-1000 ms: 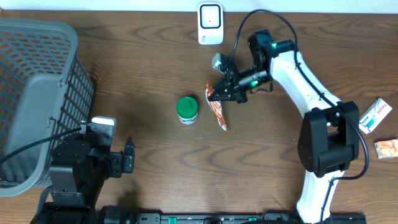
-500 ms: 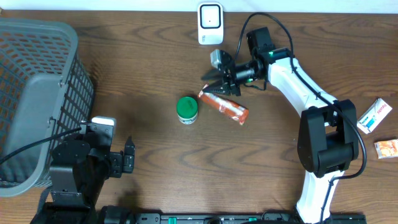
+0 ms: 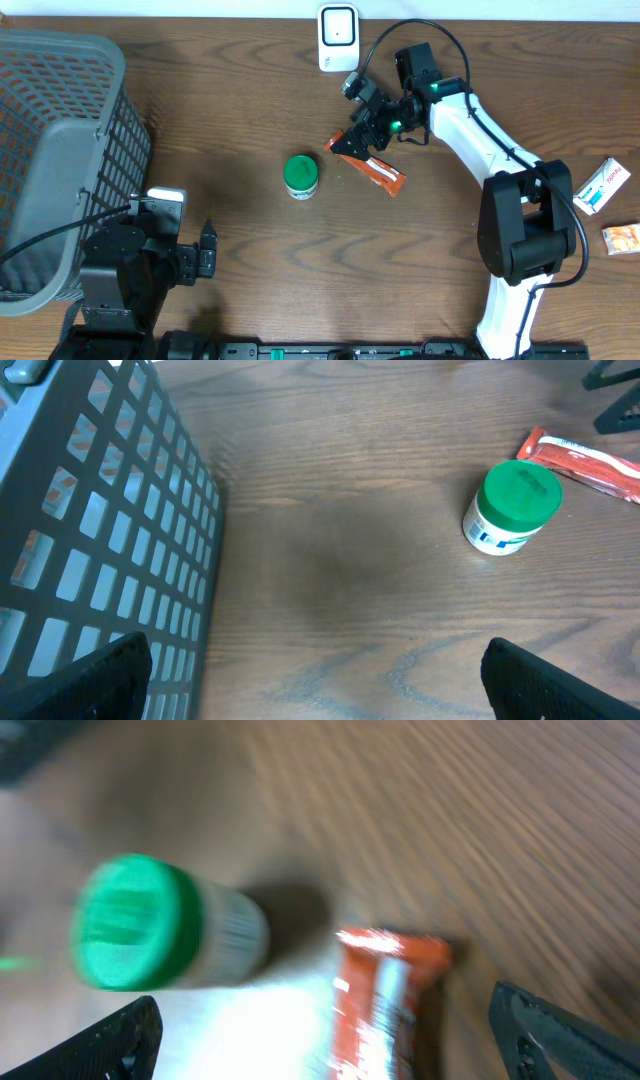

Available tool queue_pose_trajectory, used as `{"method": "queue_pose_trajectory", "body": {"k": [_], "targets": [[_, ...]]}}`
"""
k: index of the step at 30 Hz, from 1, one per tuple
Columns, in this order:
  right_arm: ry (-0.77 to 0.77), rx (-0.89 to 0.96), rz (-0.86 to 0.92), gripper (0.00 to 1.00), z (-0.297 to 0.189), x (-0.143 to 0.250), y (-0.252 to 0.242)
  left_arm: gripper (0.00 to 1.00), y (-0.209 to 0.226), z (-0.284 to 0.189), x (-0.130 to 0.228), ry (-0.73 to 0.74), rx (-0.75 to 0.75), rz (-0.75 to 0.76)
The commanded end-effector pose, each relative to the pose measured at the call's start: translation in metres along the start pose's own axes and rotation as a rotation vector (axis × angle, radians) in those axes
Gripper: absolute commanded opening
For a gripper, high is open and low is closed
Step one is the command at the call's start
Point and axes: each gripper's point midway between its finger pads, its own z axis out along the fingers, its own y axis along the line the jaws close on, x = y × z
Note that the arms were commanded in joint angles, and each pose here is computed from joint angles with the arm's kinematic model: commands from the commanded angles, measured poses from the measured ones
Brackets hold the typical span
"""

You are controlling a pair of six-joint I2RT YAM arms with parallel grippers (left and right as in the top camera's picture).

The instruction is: Scan the item barcode

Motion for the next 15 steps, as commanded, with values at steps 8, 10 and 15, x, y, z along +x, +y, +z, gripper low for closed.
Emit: {"method": "queue_pose_trajectory", "body": {"k": [8,10,15], "targets": [[0.297,0.219,-0.013,0.99,-0.019,0.055,-0.021,0.99,-0.001,-0.004,-0.004,-0.017,0.006,0.011],[0.297,0.217,-0.008,0.99,-0.022,0.057,-0.023,0.99,-0.001,-0.004,-0.004,-0.017,0.006,0.011],[0.215,0.127,-0.012,0.96,-0.029,0.054,-0.024,0.99,-0.001,-0.004,-0.004,-0.017,0.006,0.011]]}}
